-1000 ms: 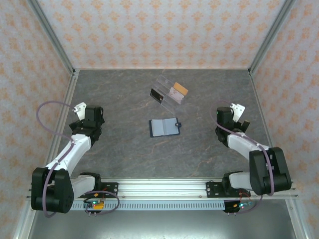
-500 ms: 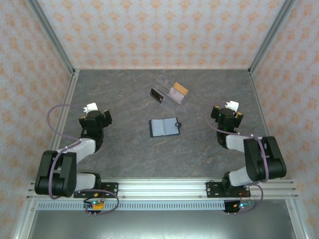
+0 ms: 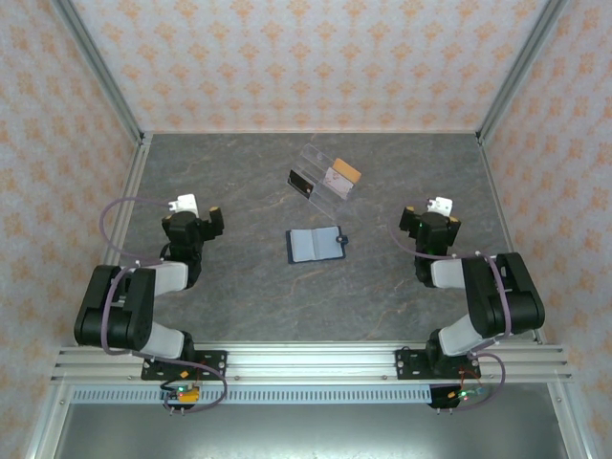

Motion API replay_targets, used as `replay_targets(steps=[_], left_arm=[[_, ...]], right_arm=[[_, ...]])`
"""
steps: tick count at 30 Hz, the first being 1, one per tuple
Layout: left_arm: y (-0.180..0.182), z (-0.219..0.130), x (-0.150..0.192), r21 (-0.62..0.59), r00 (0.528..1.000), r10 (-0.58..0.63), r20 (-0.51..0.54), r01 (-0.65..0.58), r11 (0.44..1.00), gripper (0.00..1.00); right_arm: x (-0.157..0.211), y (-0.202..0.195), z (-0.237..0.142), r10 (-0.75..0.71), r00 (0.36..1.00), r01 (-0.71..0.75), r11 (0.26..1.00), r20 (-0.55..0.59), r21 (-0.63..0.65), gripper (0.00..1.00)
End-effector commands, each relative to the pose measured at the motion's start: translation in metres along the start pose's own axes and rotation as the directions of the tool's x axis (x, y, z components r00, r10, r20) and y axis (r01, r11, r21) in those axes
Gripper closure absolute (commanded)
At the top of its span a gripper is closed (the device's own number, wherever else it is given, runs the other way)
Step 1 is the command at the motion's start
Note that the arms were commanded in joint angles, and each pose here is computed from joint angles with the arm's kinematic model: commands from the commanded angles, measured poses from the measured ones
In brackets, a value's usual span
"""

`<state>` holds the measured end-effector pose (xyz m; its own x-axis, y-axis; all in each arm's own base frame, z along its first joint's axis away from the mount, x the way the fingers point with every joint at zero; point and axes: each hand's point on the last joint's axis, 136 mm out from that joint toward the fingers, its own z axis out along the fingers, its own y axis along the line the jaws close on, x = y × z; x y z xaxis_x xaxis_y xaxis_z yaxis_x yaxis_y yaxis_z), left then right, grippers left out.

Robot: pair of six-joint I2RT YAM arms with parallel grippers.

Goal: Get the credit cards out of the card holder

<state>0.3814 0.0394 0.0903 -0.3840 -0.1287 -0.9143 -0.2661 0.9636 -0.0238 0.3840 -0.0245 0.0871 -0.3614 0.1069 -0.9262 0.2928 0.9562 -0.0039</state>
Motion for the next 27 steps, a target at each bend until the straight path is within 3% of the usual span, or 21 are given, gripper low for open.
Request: replay_targets(steps=[1,7,27], left_arm=[[-0.0043,0.0033,-0.007,0.015,0.999,0.03,0.037,-0.03,0.999,0.0],[-0.0077,0.0037,-0.0068,-0.038,0.996,0.079,0.028,-0.078,0.996,0.0],[-0.0092,0.0047,-0.0075,-0.027,0.997,0.078,0.025,-0.078,0.997,0.0]], right_arm=[[-0.0066,-0.0011,0.0021,0.019,1.0,-0.018,1.0,0.022,-0.006,0.0],[-0.0061,-0.004,0.0066,0.041,0.999,-0.041,0.999,-0.003,-0.016,0.01],[-0.0064,-0.0042,0.0067,0.041,0.999,-0.041,0.999,-0.003,-0.015,0.01]])
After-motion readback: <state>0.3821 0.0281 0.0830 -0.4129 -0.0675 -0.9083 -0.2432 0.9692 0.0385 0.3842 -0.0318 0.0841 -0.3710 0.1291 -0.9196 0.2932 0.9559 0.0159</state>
